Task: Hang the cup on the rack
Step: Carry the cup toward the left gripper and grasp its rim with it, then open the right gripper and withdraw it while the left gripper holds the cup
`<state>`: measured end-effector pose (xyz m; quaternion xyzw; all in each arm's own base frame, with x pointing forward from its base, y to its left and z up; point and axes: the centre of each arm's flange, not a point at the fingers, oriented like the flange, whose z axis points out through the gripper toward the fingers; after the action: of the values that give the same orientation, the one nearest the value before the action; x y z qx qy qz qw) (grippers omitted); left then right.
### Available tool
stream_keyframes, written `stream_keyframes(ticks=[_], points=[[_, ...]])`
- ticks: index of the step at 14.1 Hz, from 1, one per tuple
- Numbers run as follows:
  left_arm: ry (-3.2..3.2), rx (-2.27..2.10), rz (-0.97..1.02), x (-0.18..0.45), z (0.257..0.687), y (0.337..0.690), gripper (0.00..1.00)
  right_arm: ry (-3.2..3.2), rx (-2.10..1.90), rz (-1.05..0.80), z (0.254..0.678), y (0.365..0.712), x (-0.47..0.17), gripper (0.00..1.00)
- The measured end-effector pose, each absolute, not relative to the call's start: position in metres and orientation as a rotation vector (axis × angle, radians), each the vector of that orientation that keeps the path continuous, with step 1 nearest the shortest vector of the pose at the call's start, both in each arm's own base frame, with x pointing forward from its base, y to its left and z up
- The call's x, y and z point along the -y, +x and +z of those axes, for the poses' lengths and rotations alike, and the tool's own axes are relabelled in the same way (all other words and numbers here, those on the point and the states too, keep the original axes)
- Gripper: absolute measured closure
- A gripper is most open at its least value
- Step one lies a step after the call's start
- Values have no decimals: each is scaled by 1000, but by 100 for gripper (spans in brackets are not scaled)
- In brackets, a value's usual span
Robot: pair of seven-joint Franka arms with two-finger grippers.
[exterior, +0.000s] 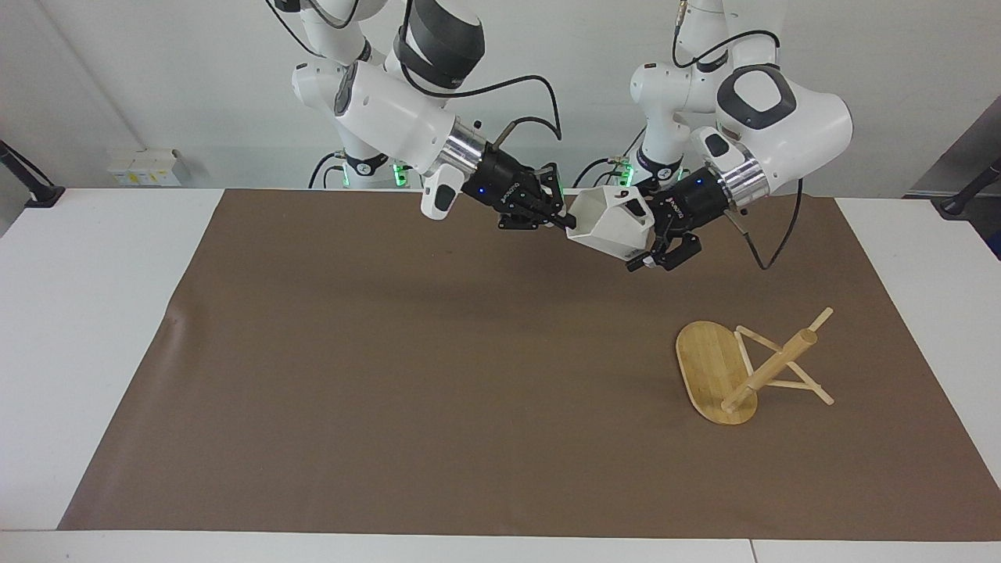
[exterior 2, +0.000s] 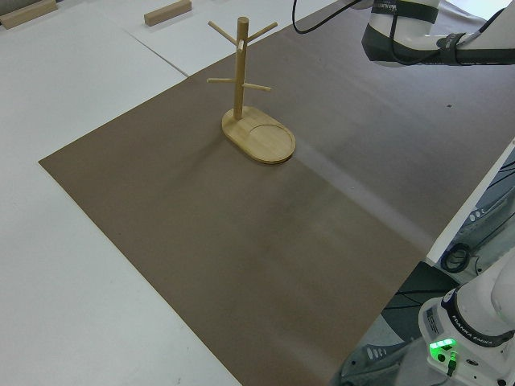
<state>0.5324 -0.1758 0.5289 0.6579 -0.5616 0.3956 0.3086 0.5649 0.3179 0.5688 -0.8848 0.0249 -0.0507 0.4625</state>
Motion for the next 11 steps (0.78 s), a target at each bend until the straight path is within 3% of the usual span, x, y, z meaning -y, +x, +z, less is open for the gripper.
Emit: stream_keyframes(ticks=[11], points=[[1731, 1479, 1065, 171, 541, 530, 0, -2175, -63, -126, 569, 565, -317, 96]])
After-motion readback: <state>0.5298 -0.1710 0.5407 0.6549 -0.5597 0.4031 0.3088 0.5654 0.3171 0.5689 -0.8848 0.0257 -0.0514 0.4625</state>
